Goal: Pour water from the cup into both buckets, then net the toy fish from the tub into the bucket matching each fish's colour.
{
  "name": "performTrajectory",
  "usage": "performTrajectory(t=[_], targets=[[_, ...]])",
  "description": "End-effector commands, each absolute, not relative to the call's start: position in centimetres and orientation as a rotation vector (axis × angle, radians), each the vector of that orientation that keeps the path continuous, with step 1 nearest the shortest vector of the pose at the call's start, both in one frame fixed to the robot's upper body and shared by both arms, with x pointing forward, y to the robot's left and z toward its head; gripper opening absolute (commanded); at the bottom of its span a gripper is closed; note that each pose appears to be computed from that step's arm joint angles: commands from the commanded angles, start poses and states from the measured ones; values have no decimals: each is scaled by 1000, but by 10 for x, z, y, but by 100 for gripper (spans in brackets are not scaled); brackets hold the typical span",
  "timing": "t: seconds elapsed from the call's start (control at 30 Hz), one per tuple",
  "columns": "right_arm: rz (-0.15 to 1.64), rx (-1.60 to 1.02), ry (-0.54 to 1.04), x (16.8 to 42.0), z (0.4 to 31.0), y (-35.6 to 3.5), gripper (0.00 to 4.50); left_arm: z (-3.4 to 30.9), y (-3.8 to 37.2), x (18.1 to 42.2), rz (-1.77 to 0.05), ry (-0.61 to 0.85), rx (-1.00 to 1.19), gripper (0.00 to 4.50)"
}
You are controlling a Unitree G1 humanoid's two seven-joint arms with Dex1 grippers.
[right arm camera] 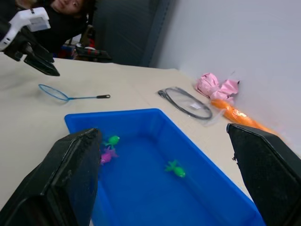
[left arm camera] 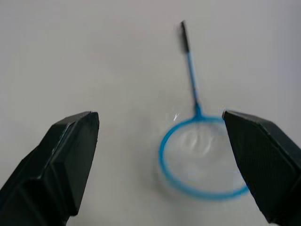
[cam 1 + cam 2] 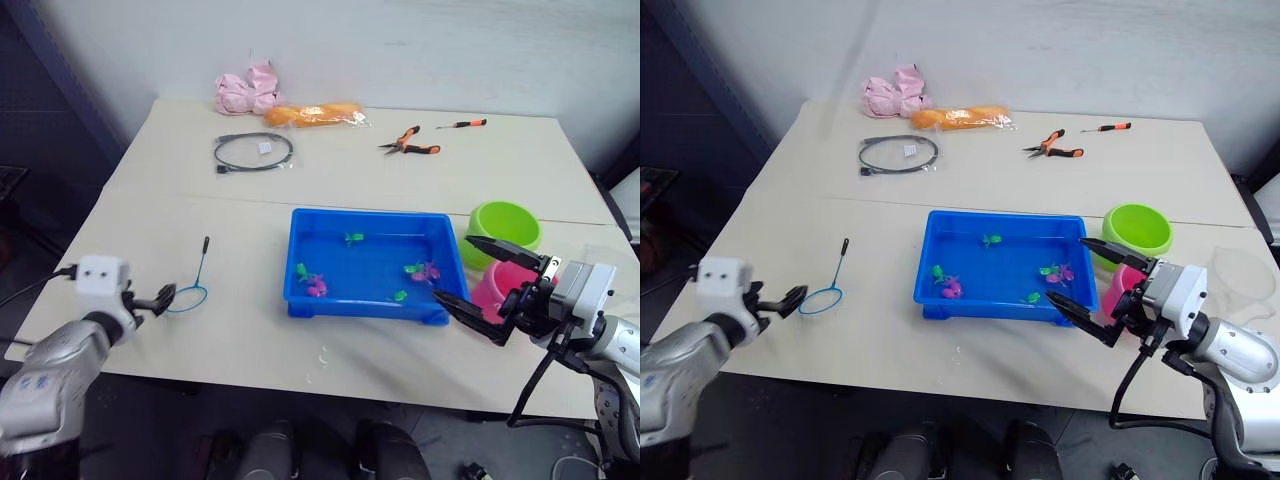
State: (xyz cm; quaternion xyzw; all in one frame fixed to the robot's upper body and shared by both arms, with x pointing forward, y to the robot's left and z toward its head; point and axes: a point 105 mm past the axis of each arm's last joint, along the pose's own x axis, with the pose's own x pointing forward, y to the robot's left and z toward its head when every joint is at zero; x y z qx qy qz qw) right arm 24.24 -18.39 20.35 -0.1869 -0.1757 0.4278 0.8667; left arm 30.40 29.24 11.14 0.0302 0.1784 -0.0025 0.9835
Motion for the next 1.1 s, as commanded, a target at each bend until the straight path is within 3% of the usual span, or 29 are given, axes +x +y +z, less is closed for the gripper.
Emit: performTrajectory(t=[0.03, 0.23, 0.4, 0.53, 0.6, 0.63, 0.67, 0.8, 0.93, 1.0, 1.1], targets=[[894, -426, -373, 235, 210, -178, 439, 95, 284, 322, -3, 447, 37, 450], [899, -418, -323, 224, 202, -176, 439, 83, 263, 355, -34, 497, 30, 450], [815, -383, -370, 234, 211, -182, 439, 49, 234, 371, -98, 605, 37, 450], [802, -388, -368, 234, 210, -186, 450, 38, 225, 375, -122, 635, 38, 332], [759, -391, -374, 235, 210, -192, 450, 34, 227, 369, -116, 662, 11, 239], [740, -391, -369, 235, 210, -197, 450, 32, 229, 366, -109, 666, 8, 214], [728, -391, -365, 235, 210, -199, 450, 31, 230, 363, -105, 668, 8, 153], [720, -407, -339, 230, 205, -206, 450, 35, 240, 353, -109, 632, -2, 3], [796, -377, -229, 227, 192, -203, 450, 103, 234, 358, -299, 274, -40, 3], [861, -374, -155, 225, 188, -200, 450, 127, 237, 354, -362, 175, -12, 3], [929, -380, -103, 235, 205, -196, 450, 172, 225, 339, -651, 24, 175, 3]])
